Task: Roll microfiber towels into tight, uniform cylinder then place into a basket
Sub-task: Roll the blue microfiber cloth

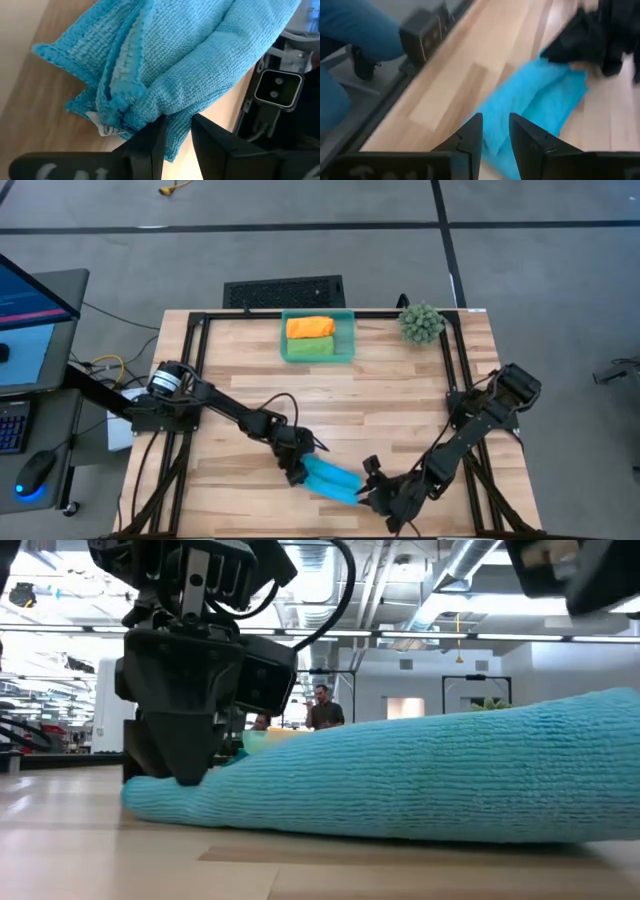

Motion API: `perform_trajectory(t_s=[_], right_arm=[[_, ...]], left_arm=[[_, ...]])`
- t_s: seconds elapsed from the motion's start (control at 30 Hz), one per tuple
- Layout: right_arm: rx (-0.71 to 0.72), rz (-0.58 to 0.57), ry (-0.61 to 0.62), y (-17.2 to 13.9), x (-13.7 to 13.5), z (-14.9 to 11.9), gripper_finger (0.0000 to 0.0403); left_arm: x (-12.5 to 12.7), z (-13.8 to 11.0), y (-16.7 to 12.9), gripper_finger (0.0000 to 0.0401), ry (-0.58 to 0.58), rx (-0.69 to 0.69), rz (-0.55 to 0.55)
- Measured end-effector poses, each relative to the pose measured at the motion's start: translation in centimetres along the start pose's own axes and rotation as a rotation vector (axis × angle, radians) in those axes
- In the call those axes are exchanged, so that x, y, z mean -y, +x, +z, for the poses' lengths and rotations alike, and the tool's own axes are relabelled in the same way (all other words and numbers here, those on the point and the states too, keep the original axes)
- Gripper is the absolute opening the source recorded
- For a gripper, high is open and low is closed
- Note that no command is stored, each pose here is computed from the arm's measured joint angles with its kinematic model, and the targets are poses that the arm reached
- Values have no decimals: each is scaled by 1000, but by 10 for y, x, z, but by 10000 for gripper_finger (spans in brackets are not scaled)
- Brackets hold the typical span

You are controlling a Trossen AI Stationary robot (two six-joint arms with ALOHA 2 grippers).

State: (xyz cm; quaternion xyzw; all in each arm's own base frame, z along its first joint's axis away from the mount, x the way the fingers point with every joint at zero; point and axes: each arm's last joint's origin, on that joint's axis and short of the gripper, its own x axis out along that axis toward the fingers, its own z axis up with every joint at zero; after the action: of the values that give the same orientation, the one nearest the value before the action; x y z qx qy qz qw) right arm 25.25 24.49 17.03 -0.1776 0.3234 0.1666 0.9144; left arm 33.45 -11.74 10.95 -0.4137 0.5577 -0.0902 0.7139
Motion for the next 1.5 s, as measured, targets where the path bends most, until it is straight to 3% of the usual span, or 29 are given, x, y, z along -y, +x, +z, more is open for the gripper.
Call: perform_trajectory(t_s=[0.13,0.27,0.37,0.57,0.8,1.27,1.5], right_arm=[[28,-1,-53,-1,1,9,119],[17,-6,-20,3,11,10,119],[10,59,-2,7,17,10,125],[30,136,19,27,12,5,173],[16,117,-64,32,1,-2,221],[-45,104,-94,54,-6,-15,197],[-138,70,110,59,5,-22,198]], left_arm=[[-2,2,-2,87,-52,-44,-28],[-3,3,-3,87,-60,-47,-35],[-3,3,-3,87,-60,-47,-35],[-3,4,-3,87,-59,-45,-38],[-3,4,-3,87,-59,-44,-39],[-3,4,-4,87,-61,-50,-38],[-3,3,-4,87,-63,-58,-38]])
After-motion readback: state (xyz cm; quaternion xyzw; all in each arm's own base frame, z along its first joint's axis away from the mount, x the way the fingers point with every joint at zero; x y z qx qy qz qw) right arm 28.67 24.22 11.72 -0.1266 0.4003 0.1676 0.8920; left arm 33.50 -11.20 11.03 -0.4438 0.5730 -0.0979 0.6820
